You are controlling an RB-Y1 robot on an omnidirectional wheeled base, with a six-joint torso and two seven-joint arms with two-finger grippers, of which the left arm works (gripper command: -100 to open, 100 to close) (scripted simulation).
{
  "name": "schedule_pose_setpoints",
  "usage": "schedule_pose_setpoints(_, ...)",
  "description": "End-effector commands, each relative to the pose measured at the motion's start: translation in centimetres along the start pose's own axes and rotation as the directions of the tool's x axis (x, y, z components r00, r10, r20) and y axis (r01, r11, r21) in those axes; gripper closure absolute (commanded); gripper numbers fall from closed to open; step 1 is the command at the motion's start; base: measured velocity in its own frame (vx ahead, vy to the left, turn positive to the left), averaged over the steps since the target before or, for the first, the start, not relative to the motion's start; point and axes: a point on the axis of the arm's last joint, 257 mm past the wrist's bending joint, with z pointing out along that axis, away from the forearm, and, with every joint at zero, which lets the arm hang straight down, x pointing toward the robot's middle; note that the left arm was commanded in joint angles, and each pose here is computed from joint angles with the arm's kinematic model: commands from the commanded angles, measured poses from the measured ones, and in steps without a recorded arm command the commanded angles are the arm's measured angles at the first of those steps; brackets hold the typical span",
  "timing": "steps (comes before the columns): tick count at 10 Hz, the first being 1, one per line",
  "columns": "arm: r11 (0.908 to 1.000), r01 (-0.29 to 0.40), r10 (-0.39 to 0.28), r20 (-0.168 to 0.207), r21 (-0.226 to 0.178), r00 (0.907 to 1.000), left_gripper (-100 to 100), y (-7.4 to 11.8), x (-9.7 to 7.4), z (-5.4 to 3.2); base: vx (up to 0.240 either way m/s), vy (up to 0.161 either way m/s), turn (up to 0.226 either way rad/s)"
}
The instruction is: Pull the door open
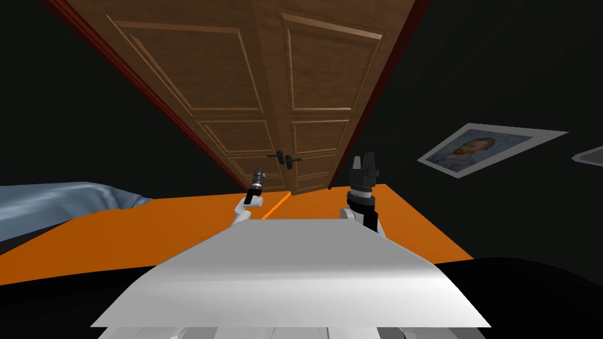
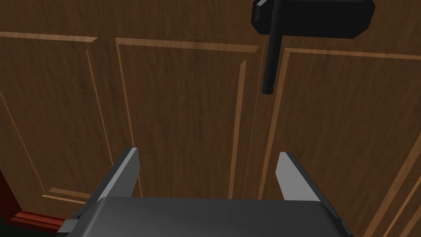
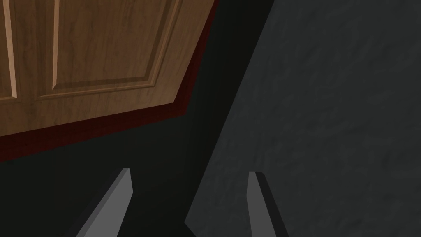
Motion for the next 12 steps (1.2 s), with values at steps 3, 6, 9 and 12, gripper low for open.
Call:
schedule_pose_setpoints(3, 0.9988, 0.0, 0.001, 0.014, -0.05, 0.9999, -100, 2.1, -1.2, 1.14, 0.078, 0.006, -0.037)
schedule_pose_setpoints(6, 0.9949, 0.001, 0.002, 0.03, -0.101, 0.9995, -100, 4.1, -2.4, 1.79, 0.101, 0.003, -0.049)
schedule_pose_setpoints(9, 0.99, 0.005, 0.002, 0.045, -0.141, 0.999, -100, 5.5, -3.3, 2.35, 0.098, -0.001, -0.04)
schedule_pose_setpoints(12, 0.9856, 0.009, 0.0, 0.056, -0.169, 0.9984, -100, 6.5, -3.9, 2.84, 0.088, -0.01, -0.049)
